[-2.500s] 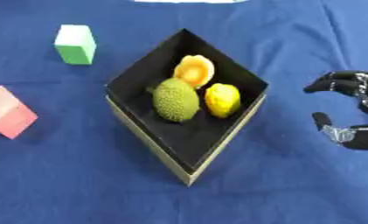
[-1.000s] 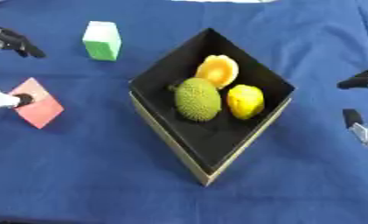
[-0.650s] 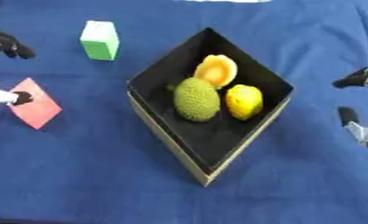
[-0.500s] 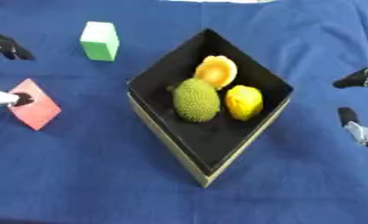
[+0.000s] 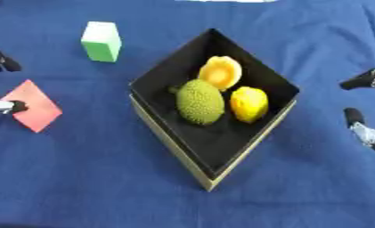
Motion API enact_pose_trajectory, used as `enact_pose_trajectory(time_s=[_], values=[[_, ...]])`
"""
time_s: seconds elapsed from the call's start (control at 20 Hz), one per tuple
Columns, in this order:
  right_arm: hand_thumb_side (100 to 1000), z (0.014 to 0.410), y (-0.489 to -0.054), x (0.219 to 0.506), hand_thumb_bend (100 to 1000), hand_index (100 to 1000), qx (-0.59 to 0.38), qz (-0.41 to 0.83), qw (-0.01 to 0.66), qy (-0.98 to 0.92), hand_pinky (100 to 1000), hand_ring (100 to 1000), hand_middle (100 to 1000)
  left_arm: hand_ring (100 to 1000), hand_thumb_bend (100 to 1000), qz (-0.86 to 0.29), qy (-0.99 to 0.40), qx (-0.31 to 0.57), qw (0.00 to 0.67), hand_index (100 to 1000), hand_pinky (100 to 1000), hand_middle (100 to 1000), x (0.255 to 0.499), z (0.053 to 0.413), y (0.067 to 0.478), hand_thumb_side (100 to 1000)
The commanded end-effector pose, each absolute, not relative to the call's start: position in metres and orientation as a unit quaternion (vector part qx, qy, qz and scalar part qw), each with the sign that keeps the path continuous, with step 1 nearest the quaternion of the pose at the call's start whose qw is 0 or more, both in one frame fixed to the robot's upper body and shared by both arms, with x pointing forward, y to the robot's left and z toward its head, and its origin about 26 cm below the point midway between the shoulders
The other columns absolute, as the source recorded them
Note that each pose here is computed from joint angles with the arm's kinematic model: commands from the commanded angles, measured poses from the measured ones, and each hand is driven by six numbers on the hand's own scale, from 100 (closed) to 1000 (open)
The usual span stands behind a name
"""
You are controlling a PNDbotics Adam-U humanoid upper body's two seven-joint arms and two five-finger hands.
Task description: Pick up objects on the table and place them in the box.
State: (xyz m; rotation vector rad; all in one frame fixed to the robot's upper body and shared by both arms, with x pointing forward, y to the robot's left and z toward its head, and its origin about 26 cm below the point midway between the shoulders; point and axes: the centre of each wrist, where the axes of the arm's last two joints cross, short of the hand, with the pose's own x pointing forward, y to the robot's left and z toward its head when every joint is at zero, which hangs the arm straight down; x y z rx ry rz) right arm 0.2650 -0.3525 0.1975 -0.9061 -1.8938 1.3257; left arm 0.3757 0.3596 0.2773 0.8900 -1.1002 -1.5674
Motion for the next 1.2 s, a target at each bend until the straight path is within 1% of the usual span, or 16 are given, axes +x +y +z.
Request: enact_pose_trajectory(time_s=[0.05,0.2,0.45,0.8,0.85,0.95,1.2], values=[[445,0.208,-0.352,0.264,100,808,-0.354,0.504,0.311,-0.724,826,748,691,852,514,-0.630,-0.449,0.388,0.501,903,887,817,0.375,0.288,0.365,603],[444,0.207,-0.352,0.265,100,806,-0.355,0.502,0.311,-0.725,826,747,690,849,515,-0.624,-0.446,0.390,0.510,904,885,811,0.377,0.285,0.366,612],[445,0.206,-0.352,0.265,100,804,-0.359,0.496,0.312,-0.726,825,745,687,848,540,-0.625,-0.442,0.378,0.521,913,884,808,0.381,0.280,0.366,681],[441,0.206,-0.350,0.265,100,802,-0.358,0.491,0.314,-0.729,826,743,686,848,581,-0.636,-0.424,0.369,0.529,912,881,811,0.387,0.273,0.363,710],[449,0.206,-0.350,0.265,100,802,-0.358,0.491,0.313,-0.730,826,743,686,848,556,-0.640,-0.421,0.367,0.527,911,881,811,0.388,0.272,0.363,733],[449,0.205,-0.350,0.265,100,802,-0.358,0.490,0.312,-0.731,827,744,686,845,551,-0.651,-0.415,0.363,0.522,907,877,808,0.391,0.268,0.362,747],[454,0.204,-0.349,0.265,100,802,-0.358,0.487,0.313,-0.732,827,743,685,823,532,-0.671,-0.400,0.355,0.513,891,861,784,0.397,0.261,0.362,747]])
